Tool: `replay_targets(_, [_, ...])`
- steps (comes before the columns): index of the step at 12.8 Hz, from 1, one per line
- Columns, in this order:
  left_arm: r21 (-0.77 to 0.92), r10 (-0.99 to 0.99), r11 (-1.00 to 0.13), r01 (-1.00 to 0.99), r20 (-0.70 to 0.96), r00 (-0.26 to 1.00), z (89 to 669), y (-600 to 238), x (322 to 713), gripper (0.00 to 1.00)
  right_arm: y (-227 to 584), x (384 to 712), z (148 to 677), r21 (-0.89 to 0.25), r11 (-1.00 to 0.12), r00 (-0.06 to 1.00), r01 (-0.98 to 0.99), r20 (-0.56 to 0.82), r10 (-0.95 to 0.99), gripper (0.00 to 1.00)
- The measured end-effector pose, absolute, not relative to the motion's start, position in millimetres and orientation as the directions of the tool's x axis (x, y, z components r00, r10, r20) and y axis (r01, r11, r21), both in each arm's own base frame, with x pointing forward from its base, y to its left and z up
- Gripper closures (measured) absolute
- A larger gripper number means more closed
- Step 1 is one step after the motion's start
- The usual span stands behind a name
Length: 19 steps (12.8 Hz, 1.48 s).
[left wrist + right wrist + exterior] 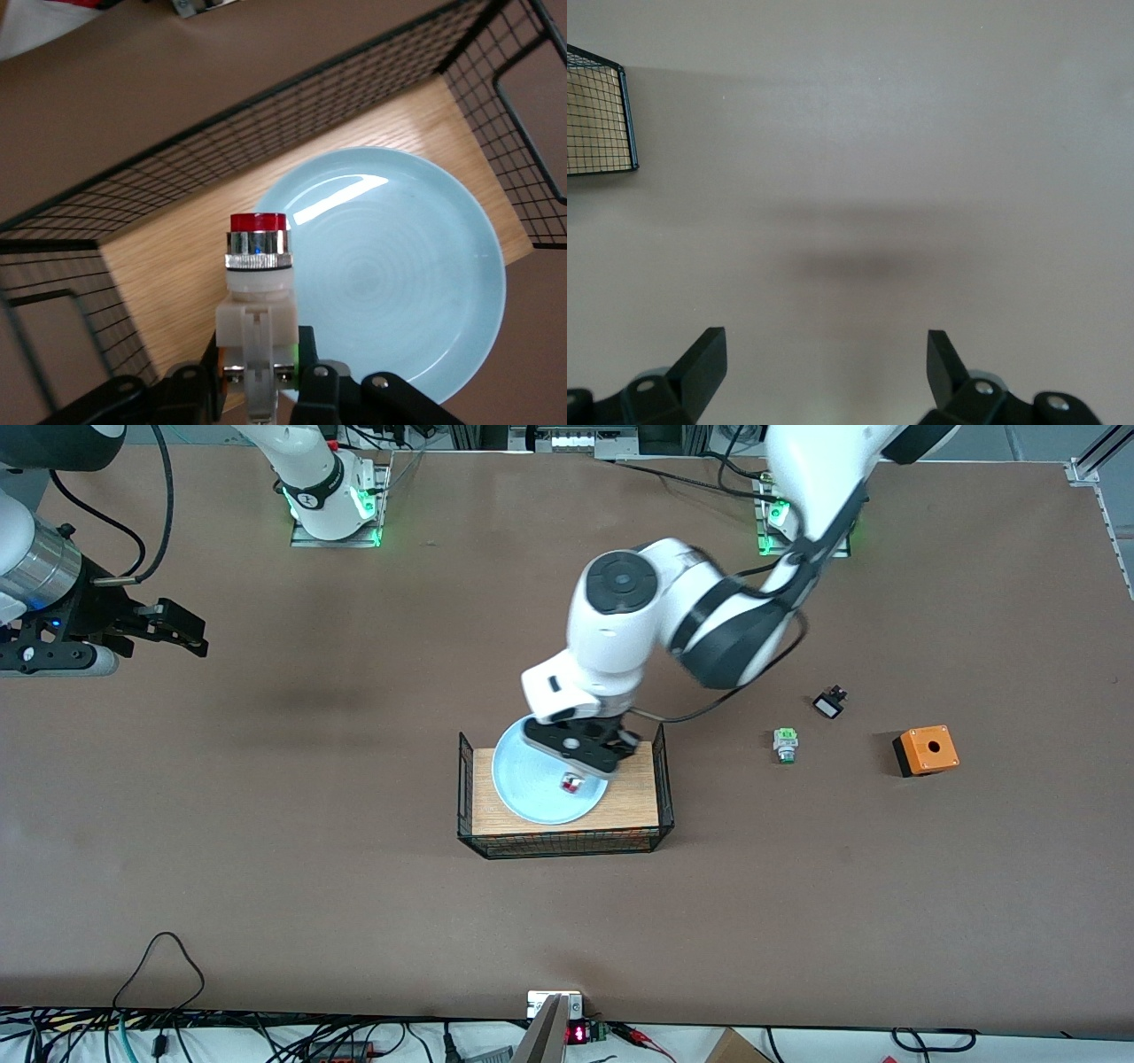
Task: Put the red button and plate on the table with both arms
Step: 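Grasp the red button on the plate with the left gripper, then carry the red button out with the left gripper while the right gripper reaches the plate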
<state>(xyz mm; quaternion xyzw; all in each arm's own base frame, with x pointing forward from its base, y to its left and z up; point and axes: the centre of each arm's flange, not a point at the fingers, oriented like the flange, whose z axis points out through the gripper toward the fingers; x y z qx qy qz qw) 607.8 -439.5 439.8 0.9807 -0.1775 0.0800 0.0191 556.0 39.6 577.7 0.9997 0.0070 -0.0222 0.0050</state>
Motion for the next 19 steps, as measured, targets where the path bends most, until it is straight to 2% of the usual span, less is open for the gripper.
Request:
replay_targets(4, [-0.037, -0.18, -0.983, -0.178, 0.084, 0.98, 488.6, -320.2, 645.8, 0.67, 40.1, 555.9, 577.7, 0.01, -1.0, 0.999, 0.015, -0.044, 0.015, 0.0])
replay_targets(7, [-0.058, -0.088, -0.995, -0.087, 0.018, 0.996, 478.8, -238.9, 672.4, 0.67, 52.5, 554.8, 577.9, 0.008, -0.998, 0.997, 0.064, -0.045, 0.064, 0.0])
replay_targets(9, [-0.069, -0.09, -0.993, -0.091, -0.026, 0.996, 466.8, -193.8, 682.8, 0.67, 95.1, 548.6, 580.0, 0.006, -0.988, 0.987, 0.154, -0.04, 0.153, 0.0])
replay_targets(12, [-0.074, -0.09, -0.993, -0.097, -0.096, 0.991, 430.0, -117.6, 694.3, 0.67, 190.9, 520.7, 586.2, 0.007, -0.945, 0.945, 0.327, -0.026, 0.327, 0.0])
replay_targets(16, [-0.039, -0.137, -0.989, -0.141, -0.099, 0.986, 366.0, -33.6, 701.4, 0.67, 300.6, 476.9, 576.5, 0.007, -0.851, 0.851, 0.525, -0.012, 0.525, 0.0])
replay_targets(19, [-0.013, -0.179, -0.983, -0.181, -0.09, 0.98, 314.2, 6.9, 690.2, 0.67, 359.5, 469.1, 543.5, 0.009, -0.725, 0.724, 0.689, 0.023, 0.689, 0.0])
